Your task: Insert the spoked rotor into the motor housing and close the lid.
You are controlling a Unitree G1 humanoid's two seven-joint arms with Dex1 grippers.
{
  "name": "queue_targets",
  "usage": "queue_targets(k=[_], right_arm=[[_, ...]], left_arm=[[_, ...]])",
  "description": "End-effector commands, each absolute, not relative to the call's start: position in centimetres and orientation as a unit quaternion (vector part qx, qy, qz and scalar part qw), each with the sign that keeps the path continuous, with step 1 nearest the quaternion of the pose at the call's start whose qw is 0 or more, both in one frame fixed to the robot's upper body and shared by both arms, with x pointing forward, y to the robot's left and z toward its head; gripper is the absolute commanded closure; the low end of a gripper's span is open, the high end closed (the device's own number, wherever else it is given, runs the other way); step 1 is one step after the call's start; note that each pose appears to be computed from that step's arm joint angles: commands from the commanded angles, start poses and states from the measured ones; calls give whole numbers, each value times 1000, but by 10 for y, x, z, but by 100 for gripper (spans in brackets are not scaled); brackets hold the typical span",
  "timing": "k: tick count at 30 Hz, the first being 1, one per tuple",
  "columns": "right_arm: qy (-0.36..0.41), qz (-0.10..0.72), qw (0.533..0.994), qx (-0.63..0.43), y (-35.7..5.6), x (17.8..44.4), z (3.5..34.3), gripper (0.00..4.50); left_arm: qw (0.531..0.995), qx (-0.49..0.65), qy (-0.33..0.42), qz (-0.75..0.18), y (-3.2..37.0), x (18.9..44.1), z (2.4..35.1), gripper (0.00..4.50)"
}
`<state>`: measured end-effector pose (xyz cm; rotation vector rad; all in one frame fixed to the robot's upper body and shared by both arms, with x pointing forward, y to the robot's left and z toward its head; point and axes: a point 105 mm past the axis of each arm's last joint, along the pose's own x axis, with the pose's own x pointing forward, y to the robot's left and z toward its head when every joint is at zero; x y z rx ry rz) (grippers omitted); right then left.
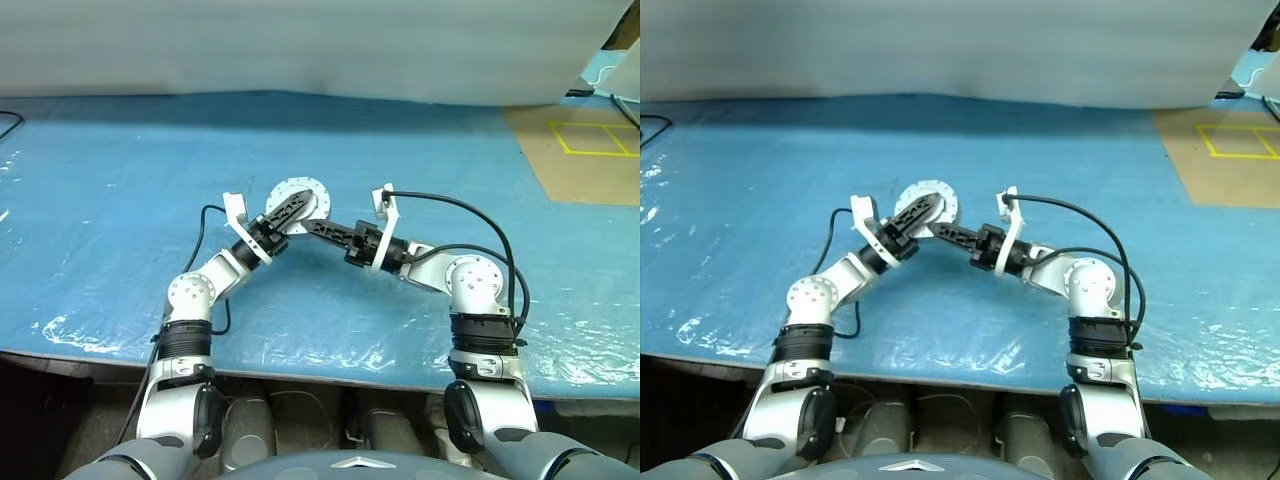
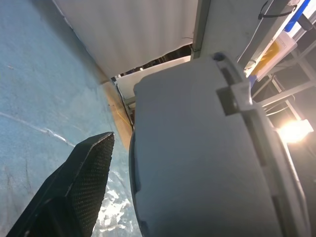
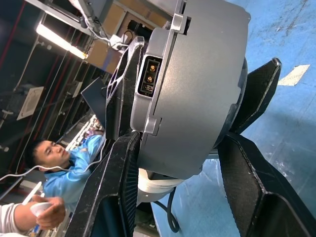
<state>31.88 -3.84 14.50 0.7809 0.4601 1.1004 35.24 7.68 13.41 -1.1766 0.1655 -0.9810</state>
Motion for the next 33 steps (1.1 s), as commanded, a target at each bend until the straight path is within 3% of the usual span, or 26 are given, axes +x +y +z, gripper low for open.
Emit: queue_targets(k=[1,4,7,9,24,31,33], right_arm=[[155,554,735,359,-29,312,178,248],[155,553,735,360,-28,312,177,248],[156,549,737,362,-29,314,177,248],[156,548,737,363,-29,315,176,248],[157,535,753,348,-27,320,173,248],[147,530,762,342,-25,323,172,248],[141,526,765,345,-26,325,173,193]], left_arm=[[737,-521,77,-423,81,356,128,3],[745,-519,75,-413,82,357,124,64],[745,-517,70,-416,83,356,126,152],[740,-516,68,-426,81,354,130,179],[719,-517,70,-459,78,343,141,185],[737,-511,76,-436,79,352,137,185],[734,-516,70,-437,84,353,142,185]])
